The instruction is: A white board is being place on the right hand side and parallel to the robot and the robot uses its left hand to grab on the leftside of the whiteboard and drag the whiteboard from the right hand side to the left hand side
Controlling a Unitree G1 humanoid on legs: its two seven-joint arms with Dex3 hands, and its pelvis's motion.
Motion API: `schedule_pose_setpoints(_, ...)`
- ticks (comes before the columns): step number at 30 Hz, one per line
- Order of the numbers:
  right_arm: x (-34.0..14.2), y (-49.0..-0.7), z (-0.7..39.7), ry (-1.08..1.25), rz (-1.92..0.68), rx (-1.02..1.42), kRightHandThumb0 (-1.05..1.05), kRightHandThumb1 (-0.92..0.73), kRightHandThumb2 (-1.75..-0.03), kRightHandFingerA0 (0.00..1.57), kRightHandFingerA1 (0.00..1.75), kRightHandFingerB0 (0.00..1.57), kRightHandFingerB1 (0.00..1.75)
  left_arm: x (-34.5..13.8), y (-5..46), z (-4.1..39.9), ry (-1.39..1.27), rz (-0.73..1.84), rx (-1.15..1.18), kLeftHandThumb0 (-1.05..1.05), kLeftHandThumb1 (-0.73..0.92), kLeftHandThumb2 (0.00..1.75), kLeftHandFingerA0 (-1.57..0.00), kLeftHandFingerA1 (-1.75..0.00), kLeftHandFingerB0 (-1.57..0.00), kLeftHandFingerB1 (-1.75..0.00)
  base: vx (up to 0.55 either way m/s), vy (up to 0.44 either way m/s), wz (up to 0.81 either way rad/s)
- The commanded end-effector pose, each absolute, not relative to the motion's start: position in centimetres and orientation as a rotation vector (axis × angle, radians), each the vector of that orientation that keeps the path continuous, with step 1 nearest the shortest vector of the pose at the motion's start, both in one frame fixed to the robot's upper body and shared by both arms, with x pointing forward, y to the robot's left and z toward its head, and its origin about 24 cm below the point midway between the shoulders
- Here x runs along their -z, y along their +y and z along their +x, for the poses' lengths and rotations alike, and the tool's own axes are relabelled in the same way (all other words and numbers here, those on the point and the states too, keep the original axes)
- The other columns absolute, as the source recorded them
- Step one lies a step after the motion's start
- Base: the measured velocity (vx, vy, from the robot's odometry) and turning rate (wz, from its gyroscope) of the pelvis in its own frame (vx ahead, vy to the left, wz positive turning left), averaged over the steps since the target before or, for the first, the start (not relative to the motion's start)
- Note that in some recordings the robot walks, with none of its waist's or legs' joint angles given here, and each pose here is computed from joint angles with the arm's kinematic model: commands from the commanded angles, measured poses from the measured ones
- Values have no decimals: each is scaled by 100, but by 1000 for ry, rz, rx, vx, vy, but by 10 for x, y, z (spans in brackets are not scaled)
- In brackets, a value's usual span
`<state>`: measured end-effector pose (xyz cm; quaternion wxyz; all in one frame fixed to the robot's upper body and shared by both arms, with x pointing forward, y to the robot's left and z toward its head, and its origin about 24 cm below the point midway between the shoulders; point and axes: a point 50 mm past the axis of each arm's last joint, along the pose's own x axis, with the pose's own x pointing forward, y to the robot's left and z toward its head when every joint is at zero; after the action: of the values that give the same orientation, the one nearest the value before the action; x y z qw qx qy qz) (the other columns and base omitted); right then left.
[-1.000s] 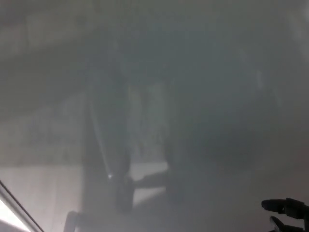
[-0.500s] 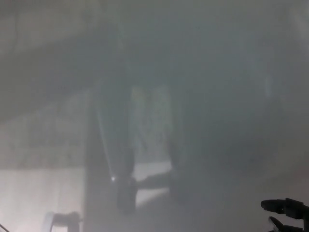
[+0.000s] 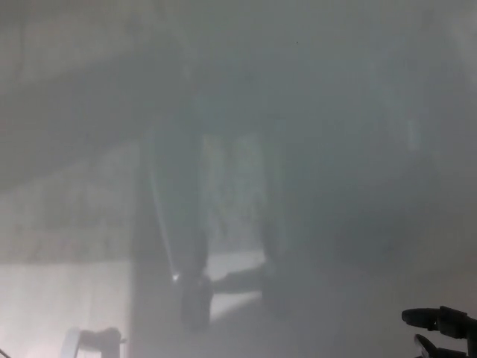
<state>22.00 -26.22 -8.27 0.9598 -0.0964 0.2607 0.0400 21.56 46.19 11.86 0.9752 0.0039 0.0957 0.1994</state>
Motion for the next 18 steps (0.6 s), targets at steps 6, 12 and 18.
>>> schedule_pose_setpoints(6, 83, -265, 218, 532, -193, -63, -48, -53, -91, 88, 75, 55, 59, -137, 455, 221, 150, 46, -189, -26, 44, 93, -1, -49, 0, -46, 0, 0, 0)
schedule_pose_setpoints(12, 85, -264, 217, 537, -180, -59, -49, -54, -90, 87, 74, 55, 59, -137, 457, 212, 173, 163, -122, -69, 42, 78, 0, 0, 0, -21, 0, 0, 0)
schedule_pose_setpoints(18, 87, -263, 213, 548, -166, -57, -53, -54, -89, 87, 73, 57, 59, -125, 466, 202, 184, 72, -198, -75, 38, 62, 0, -26, -3, -42, 0, 0, 0)
